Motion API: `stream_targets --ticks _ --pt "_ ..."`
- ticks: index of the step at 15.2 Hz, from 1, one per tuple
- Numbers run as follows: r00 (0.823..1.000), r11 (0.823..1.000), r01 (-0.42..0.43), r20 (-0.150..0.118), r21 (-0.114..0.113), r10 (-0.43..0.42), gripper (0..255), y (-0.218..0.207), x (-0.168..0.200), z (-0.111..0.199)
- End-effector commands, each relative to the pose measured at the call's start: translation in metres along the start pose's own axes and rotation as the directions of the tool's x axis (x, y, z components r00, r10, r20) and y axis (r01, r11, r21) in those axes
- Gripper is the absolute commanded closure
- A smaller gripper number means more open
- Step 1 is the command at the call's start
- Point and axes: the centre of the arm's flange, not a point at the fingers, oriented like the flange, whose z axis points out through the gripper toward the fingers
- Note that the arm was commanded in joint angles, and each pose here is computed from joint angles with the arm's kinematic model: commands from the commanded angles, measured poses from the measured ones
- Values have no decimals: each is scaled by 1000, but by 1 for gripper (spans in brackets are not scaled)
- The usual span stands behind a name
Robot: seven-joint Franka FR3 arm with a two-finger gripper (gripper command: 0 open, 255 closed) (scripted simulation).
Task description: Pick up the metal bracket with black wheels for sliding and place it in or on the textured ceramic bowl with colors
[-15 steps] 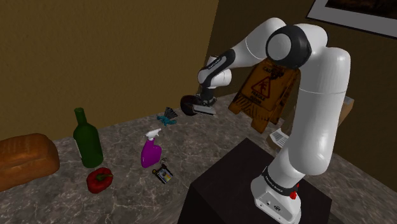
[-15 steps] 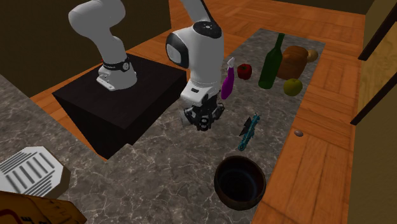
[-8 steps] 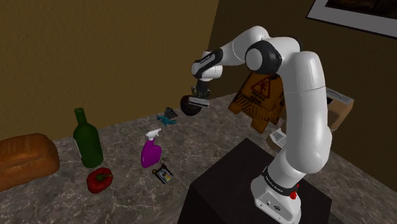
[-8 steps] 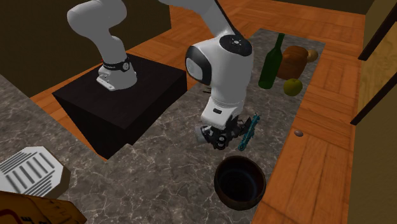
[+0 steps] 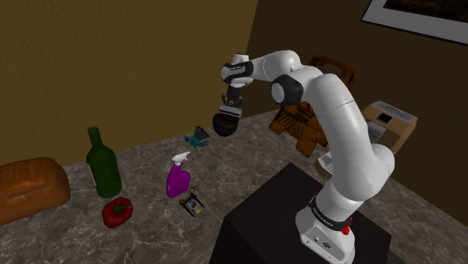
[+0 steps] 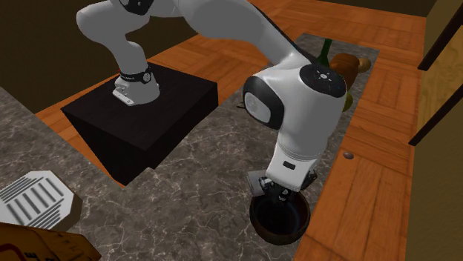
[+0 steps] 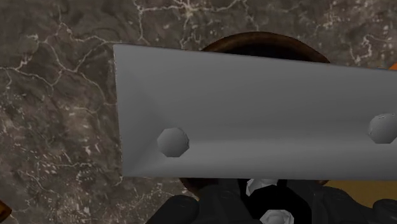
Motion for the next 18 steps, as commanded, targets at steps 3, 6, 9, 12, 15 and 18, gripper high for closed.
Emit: stream_targets --ticks 3,6,9,12,15,18 --pt "1000 1000 2 2 0 -2 255 -9 24 13" --pt "1000 1000 2 2 0 -2 255 -9 23 29" --pt "1000 1000 2 2 0 -2 255 -9 23 45" --pt "1000 1000 2 2 0 -2 255 -10 22 61" --pt "1000 1000 2 2 0 -2 255 -10 22 67" --pt "1000 1000 2 2 0 -2 255 -10 22 67"
